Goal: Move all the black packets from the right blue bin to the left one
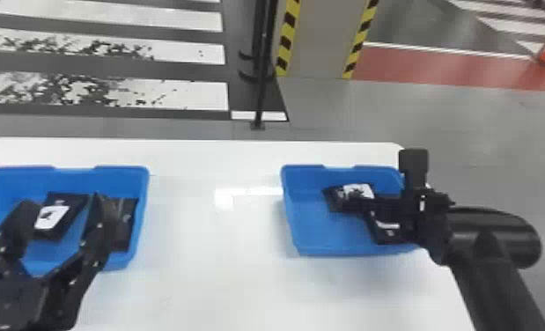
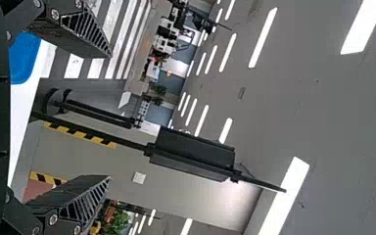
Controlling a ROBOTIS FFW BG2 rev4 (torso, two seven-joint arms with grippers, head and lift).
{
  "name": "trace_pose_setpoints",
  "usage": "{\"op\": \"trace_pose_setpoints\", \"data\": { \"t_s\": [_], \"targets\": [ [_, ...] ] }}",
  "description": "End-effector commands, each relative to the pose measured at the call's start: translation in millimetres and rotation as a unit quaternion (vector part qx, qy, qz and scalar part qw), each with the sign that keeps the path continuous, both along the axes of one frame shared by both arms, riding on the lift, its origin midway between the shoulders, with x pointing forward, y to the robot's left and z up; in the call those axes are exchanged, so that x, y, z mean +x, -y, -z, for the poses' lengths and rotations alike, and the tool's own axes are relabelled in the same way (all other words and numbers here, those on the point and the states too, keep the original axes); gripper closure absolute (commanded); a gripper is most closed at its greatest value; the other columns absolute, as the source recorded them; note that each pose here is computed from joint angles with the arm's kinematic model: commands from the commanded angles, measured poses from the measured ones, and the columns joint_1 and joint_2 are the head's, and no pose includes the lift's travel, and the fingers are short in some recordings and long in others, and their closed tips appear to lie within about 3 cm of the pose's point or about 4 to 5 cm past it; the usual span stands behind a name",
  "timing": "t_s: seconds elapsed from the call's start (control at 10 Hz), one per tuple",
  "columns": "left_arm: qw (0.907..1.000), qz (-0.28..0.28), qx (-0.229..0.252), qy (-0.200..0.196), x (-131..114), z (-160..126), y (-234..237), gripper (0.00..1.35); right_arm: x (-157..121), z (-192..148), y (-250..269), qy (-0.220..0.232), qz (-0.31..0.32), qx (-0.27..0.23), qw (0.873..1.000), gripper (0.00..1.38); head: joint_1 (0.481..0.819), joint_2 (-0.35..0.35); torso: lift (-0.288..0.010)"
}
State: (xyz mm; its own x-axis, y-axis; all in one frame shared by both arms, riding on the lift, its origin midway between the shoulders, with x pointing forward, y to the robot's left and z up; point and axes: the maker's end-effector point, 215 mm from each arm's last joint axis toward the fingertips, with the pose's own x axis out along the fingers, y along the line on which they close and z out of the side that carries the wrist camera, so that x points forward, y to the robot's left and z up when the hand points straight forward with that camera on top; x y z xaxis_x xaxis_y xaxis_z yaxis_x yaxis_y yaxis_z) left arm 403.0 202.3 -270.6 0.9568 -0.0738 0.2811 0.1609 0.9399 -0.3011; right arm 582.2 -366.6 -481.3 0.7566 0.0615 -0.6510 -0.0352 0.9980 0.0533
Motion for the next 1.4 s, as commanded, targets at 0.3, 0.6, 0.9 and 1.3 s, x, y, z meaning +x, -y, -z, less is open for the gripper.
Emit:
{"op": "trace_pose_setpoints", "data": {
  "t_s": [0.3,0.6,0.9,1.3],
  "targets": [
    [1.0,0.0,-0.004,0.001,0.6,-0.9,-0.6,0.16,-7.6,-18.5,-38.0,0.043,-0.019,0.051,0.998,1.22,0.695,-0.161,-0.14],
    [1.0,-0.002,-0.003,0.002,2.3,-2.3,-3.3,0.16,-23.9,-69.3,-101.3,0.098,-0.055,0.163,0.98,1.22,0.695,-0.12,-0.14],
    [0.9998,0.005,-0.017,0.005,5.6,-5.5,3.5,0.16,-40.0,-150.8,-210.1,0.138,-0.155,0.349,0.914,1.22,0.695,-0.022,-0.14],
    [0.9873,0.094,-0.104,-0.076,24.6,32.6,52.7,0.18,-76.0,-164.5,-345.1,0.057,-0.242,0.584,0.772,1.22,0.695,0.131,-0.14]
  ]
}}
